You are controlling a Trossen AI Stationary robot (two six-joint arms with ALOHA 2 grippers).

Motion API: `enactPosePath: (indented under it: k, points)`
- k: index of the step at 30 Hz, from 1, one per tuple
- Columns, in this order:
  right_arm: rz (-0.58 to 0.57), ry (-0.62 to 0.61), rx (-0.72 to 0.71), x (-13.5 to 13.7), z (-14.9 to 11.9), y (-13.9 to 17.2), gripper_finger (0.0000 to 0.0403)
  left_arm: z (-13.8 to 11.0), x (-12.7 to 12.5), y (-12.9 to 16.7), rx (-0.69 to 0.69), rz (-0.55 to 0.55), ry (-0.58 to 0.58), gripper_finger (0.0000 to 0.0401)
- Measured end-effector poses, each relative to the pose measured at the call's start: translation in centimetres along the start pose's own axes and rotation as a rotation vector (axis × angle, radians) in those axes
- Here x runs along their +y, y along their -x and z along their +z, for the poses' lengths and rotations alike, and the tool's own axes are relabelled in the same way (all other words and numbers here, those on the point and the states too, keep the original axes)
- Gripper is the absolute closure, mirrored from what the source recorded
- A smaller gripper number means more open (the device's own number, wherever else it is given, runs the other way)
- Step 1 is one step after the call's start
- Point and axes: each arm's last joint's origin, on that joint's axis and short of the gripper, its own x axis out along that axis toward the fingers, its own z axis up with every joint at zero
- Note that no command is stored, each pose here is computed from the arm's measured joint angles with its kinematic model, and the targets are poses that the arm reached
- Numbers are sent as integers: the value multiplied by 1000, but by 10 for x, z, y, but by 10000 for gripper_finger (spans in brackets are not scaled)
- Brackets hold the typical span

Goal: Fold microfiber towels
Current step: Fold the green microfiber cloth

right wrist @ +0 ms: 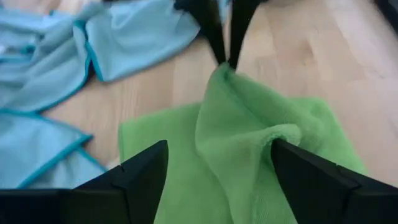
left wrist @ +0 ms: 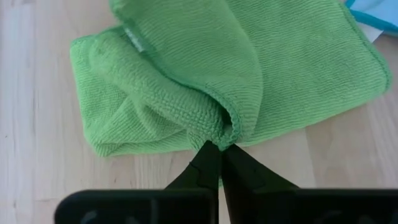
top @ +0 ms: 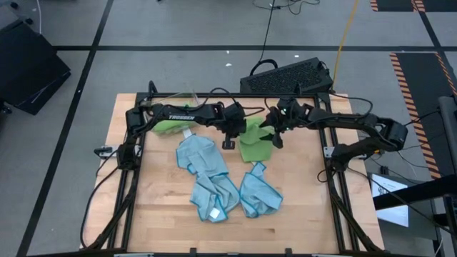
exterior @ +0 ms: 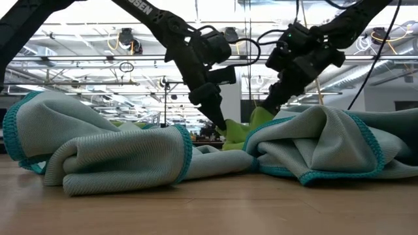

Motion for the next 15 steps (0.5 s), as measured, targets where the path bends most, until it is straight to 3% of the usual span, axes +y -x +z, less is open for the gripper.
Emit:
enactPosePath:
  k: [8,15]
  points:
    - [-140,71,57,-7,-4,-9,148,2,-5,-1,-2,-7,-60,384]
    - [-145,122,58,-16,-9,-27,148,3,-8,-1,-3,-10,-85,394]
